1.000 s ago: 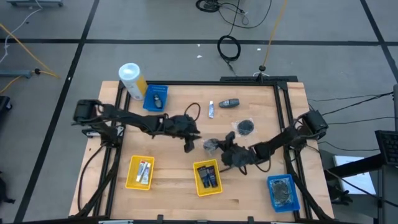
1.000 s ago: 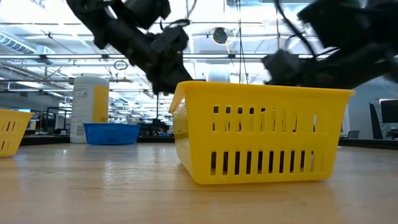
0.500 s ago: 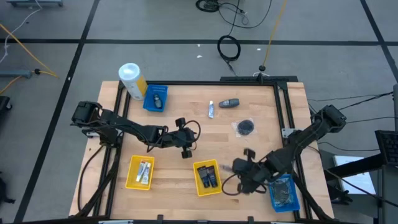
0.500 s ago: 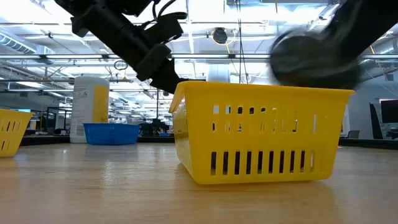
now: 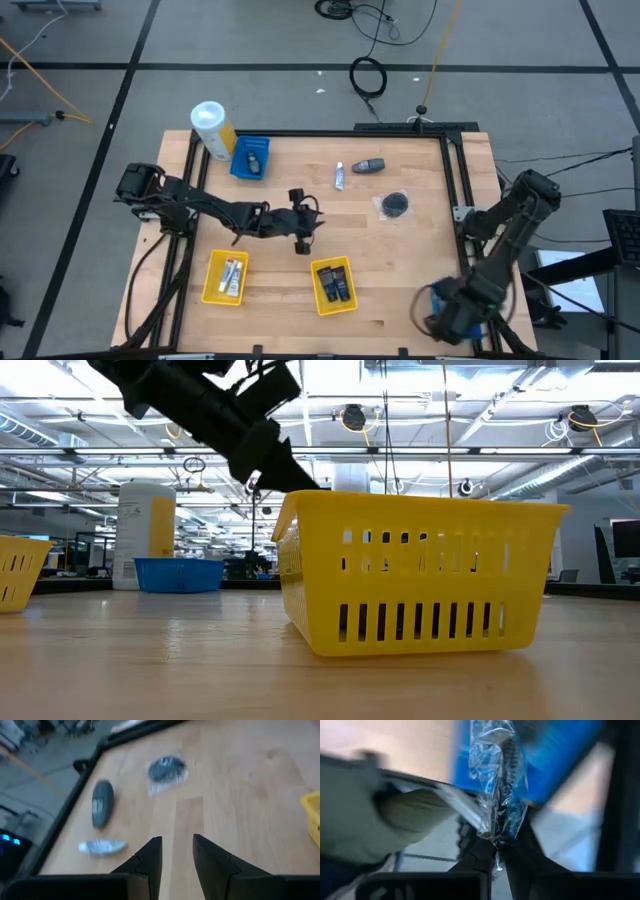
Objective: Pick & Place Travel size toiletries
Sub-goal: Put the black hairbrush into the bottom blue bin
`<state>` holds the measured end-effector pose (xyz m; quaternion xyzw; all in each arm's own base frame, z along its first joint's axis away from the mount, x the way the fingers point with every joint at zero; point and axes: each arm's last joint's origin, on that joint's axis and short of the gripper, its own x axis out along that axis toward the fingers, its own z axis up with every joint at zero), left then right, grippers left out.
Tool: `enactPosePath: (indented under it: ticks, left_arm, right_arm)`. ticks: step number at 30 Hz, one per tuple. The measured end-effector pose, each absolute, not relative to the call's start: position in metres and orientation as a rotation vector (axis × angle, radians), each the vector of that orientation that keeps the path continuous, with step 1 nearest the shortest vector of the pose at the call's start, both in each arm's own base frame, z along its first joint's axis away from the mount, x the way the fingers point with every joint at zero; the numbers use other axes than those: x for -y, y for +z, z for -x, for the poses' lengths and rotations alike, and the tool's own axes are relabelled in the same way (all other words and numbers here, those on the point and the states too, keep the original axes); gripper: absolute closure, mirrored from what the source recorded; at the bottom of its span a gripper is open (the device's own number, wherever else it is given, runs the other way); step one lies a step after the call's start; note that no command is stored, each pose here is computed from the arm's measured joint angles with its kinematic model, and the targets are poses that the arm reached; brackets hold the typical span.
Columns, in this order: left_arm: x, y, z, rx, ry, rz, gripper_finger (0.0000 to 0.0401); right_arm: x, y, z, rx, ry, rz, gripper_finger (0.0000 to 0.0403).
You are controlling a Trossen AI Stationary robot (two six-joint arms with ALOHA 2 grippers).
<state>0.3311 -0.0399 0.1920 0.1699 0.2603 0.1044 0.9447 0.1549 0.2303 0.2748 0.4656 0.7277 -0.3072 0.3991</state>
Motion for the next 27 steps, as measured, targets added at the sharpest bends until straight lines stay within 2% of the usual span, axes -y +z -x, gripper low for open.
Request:
enactPosePath:
  ticks: [2, 10, 15, 21, 27]
  left_arm:
    - [0.039, 0.196, -0.333, -0.494, 0.201, -0.372, 0.029]
    - [0.026, 0.208, -0.341, -0.358, 0.182, -0.391, 0.029]
    - [0.013, 0.211, -0.343, -0.329, 0.17, -0.369, 0.029]
    - [0.004, 0.211, -0.344, -0.322, 0.128, -0.338, 0.029]
    - [0.004, 0.211, -0.344, -0.322, 0.127, -0.315, 0.029]
  right_arm:
    - [-0.235, 0.275, -0.142, -1.882, -0.92, -1.193, 0.0381]
    - [-0.223, 0.267, -0.132, -1.83, -1.203, -1.046, 0.0372]
    - [-0.218, 0.26, -0.136, -1.728, -1.2, -1.042, 0.0374]
    - [-0.215, 0.226, -0.138, -1.794, -1.149, -1.054, 0.0372]
    - [-0.212, 0.209, -0.136, -1.81, -1.111, -1.04, 0.0362]
